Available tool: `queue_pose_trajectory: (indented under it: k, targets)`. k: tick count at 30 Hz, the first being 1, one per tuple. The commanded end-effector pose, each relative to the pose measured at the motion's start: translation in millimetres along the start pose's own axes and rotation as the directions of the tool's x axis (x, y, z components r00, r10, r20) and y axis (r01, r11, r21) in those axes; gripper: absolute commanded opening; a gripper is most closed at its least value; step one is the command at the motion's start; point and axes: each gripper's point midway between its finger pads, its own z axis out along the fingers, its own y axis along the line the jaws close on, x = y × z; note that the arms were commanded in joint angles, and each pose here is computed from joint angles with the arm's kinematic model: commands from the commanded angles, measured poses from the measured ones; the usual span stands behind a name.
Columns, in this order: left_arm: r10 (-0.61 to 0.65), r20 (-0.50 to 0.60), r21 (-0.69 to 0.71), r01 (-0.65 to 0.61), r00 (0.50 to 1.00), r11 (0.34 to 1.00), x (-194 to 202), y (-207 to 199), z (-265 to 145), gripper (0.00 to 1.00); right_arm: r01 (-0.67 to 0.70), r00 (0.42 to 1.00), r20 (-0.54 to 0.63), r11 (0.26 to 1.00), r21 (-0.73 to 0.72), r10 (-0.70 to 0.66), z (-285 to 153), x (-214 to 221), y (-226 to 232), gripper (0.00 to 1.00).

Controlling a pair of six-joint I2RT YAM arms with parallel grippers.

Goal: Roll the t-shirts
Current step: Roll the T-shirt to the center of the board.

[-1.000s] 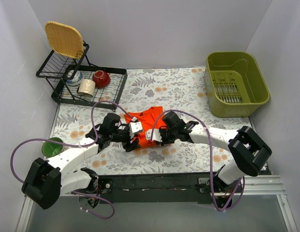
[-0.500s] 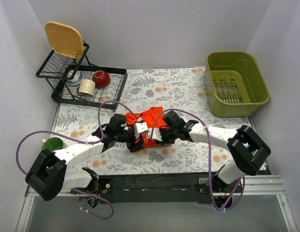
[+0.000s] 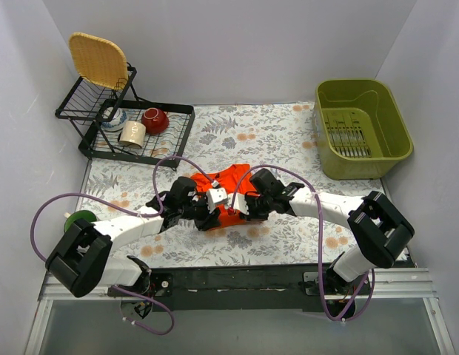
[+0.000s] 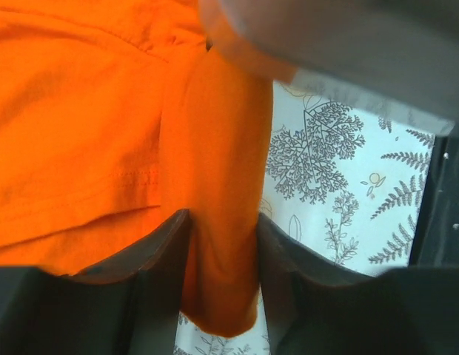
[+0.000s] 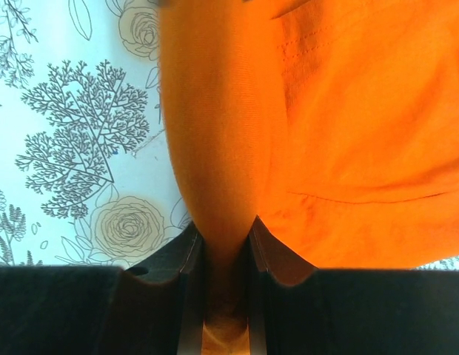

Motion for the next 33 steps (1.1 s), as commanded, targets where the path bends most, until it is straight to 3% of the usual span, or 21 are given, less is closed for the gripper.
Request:
queue_pose_trajectory:
  k: [1, 3, 6, 11, 15, 21, 33]
  targets:
    - [-0.035, -0.064, 0.01, 0.036, 0.997, 0.999, 21.1, -6.2, 0.0, 0.15, -0.032, 0.998, 0.062, 0.999, -0.025, 0.033, -2.7, -16.3, 0.3, 0.22]
    - [-0.045, -0.086, 0.028, 0.048, 0.995, 0.998, 18.2, -7.0, -1.4, 0.0, -0.042, 0.998, 0.054, 0.998, -0.037, 0.044, -5.2, -14.9, 1.6, 0.21]
    - [-0.089, -0.114, 0.112, 0.101, 0.99, 0.988, 10.4, -19.5, -10.1, 0.0, -0.09, 0.995, 0.044, 0.993, -0.077, 0.094, -15.3, -11.8, 1.4, 0.21]
    - [-0.173, -0.16, 0.31, 0.216, 0.972, 0.926, -8.2, -52.1, -31.9, 0.0, -0.206, 0.977, 0.0, 0.936, -0.287, 0.215, -34.5, -2.9, 18.4, 0.19]
    - [-0.188, -0.153, 0.323, 0.228, 0.97, 0.918, -20.6, -49.9, -37.0, 0.0, -0.239, 0.965, 0.005, 0.89, -0.389, 0.262, -47.7, -6.2, 16.0, 0.19]
    - [-0.19, -0.29, 0.344, 0.287, 0.938, 0.894, 13.9, -49.2, -34.9, 0.0, -0.228, 0.966, -0.015, 0.825, -0.517, 0.258, -54.8, -4.4, 25.3, 0.18]
    - [-0.206, -0.332, 0.295, 0.308, 0.921, 0.904, 46.6, -38.4, -29.7, 0.0, -0.289, 0.941, -0.06, 0.7, -0.653, 0.333, -38.0, -6.2, 19.9, 0.14]
